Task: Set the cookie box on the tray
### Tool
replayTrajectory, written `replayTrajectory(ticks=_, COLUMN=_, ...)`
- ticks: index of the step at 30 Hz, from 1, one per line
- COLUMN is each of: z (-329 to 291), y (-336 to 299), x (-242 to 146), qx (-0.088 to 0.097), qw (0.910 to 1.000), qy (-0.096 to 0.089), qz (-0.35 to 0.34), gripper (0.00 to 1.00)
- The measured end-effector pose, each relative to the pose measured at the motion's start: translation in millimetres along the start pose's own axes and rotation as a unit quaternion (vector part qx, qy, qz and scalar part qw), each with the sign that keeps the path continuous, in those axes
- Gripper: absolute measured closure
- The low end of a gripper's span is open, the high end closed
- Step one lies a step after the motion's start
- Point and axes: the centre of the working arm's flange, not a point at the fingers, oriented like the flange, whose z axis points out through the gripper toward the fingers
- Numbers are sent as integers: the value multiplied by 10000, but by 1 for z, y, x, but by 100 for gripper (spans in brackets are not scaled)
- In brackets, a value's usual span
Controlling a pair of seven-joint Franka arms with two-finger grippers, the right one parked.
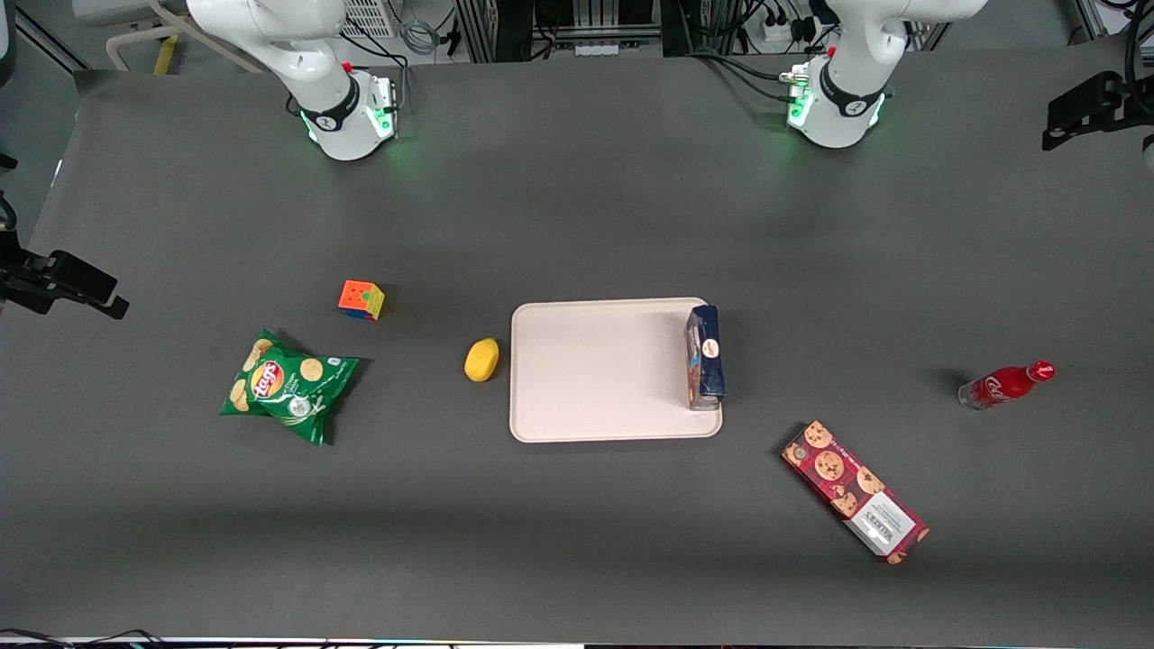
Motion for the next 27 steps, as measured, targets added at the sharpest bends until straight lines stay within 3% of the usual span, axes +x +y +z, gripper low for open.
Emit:
replayTrajectory(ticks=10, z=78, y=5, x=-4, qx=-60, qw=9998, qy=142, qz=145, gripper=0)
replayTrajectory(ticks=27, z=76, y=-8, x=-8, qx=-140, qw=9995, qy=268, qz=32, gripper=0)
